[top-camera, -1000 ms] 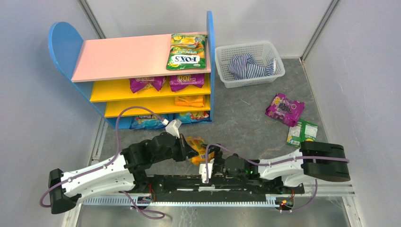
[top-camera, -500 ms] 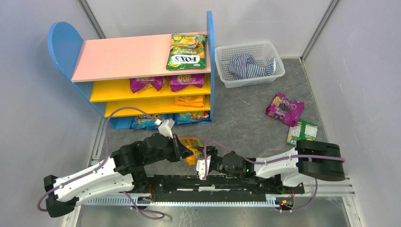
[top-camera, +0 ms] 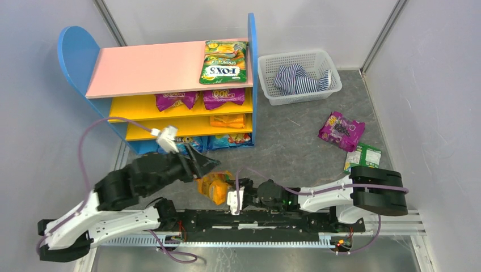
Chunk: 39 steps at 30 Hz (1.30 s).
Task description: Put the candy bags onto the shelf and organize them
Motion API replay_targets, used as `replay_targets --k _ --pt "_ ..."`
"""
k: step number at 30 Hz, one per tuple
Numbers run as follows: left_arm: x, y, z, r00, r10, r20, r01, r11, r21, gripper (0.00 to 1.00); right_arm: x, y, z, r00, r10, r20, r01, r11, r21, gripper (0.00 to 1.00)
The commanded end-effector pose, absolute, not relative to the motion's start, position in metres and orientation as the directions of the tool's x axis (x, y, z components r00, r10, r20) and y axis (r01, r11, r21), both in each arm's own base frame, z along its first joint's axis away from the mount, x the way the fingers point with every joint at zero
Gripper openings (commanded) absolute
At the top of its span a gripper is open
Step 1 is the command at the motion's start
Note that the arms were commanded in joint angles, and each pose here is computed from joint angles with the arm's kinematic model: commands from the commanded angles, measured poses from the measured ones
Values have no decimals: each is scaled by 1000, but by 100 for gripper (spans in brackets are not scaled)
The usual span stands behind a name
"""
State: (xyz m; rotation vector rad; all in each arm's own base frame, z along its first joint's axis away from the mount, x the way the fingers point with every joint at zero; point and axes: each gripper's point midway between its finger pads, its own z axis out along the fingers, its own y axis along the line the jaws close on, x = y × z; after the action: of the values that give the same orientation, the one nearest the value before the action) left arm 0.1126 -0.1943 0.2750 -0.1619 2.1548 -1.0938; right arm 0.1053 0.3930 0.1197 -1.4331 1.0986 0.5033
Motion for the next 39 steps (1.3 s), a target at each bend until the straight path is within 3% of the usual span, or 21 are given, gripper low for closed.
replay_targets --k 1,9,19,34,39 --pt "121 -130 314 -601 -498 -625 160 691 -705 83 110 427 193 517 -170 -839 -803 242 -544 25" --pt "109 -62 349 -489 -621 -613 132 642 -755 95 141 461 242 596 -233 -768 -698 322 -639 25" --pt "96 -23 351 -449 -694 -563 115 580 -806 99 206 508 286 677 -406 -614 -518 329 -789 25" --pt "96 -26 336 -454 -709 -539 99 561 -822 100 295 528 290 632 -671 -388 -285 264 -921 26" --pt "98 -30 337 -456 -707 -541 102 562 -821 100 289 530 309 660 -624 -418 -312 279 -908 25"
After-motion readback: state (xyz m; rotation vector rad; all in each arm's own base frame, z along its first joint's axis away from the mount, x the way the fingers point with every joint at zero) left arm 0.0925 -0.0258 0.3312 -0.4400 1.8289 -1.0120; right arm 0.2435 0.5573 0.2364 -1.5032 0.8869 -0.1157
